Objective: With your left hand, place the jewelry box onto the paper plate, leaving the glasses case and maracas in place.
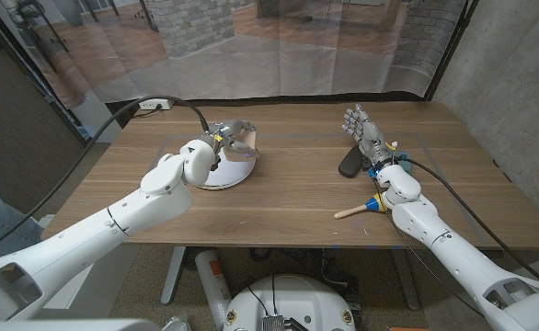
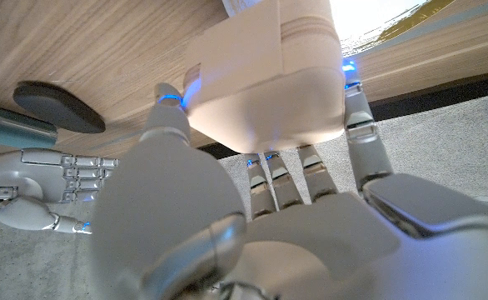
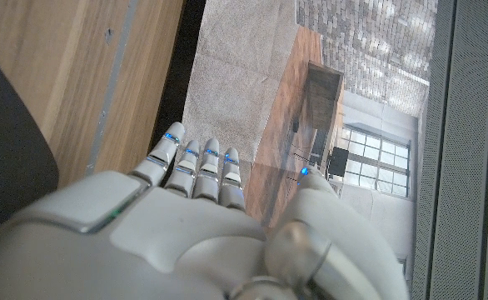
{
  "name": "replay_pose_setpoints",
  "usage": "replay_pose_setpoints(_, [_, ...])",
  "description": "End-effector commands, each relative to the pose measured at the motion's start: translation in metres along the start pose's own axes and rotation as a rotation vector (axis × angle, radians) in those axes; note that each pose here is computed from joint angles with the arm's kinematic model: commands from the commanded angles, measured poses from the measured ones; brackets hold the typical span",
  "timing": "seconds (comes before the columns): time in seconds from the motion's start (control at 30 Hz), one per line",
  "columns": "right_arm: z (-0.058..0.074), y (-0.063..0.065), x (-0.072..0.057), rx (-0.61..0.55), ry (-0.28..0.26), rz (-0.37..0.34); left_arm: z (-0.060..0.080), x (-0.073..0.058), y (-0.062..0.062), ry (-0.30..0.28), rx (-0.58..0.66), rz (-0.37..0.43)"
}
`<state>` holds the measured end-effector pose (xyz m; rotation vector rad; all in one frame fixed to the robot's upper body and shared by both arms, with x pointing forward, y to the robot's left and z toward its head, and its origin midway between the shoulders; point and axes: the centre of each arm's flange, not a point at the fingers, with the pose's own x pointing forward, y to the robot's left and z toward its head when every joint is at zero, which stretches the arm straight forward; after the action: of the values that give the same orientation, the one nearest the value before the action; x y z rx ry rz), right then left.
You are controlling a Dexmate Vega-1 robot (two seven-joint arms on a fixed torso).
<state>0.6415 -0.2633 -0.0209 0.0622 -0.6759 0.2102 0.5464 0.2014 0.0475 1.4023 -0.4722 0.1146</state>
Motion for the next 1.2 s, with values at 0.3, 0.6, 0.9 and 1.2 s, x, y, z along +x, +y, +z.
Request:
replay_pose_setpoints(0.3, [-0.001,-0.001,0.003,-0.002,0.01,0.005,-0.013,0.0,0.001,0.061,0.004,-0.007])
replay_pose_setpoints(0.6, [0.0,-0.003,0.002,-0.003,0.01,0.003,-0.02,-0.001,0.001,0.09,0.005,-0.006])
replay_pose_setpoints(0.9, [-0.002,0.0,0.004,-0.001,0.017,0.004,-0.03,0.0,0.002,0.113,-0.002,-0.002])
replay_pose_setpoints(1.2, [-0.003,0.0,0.005,-0.004,0.018,0.0,-0.037,0.005,0.0,0.139,0.01,-0.001])
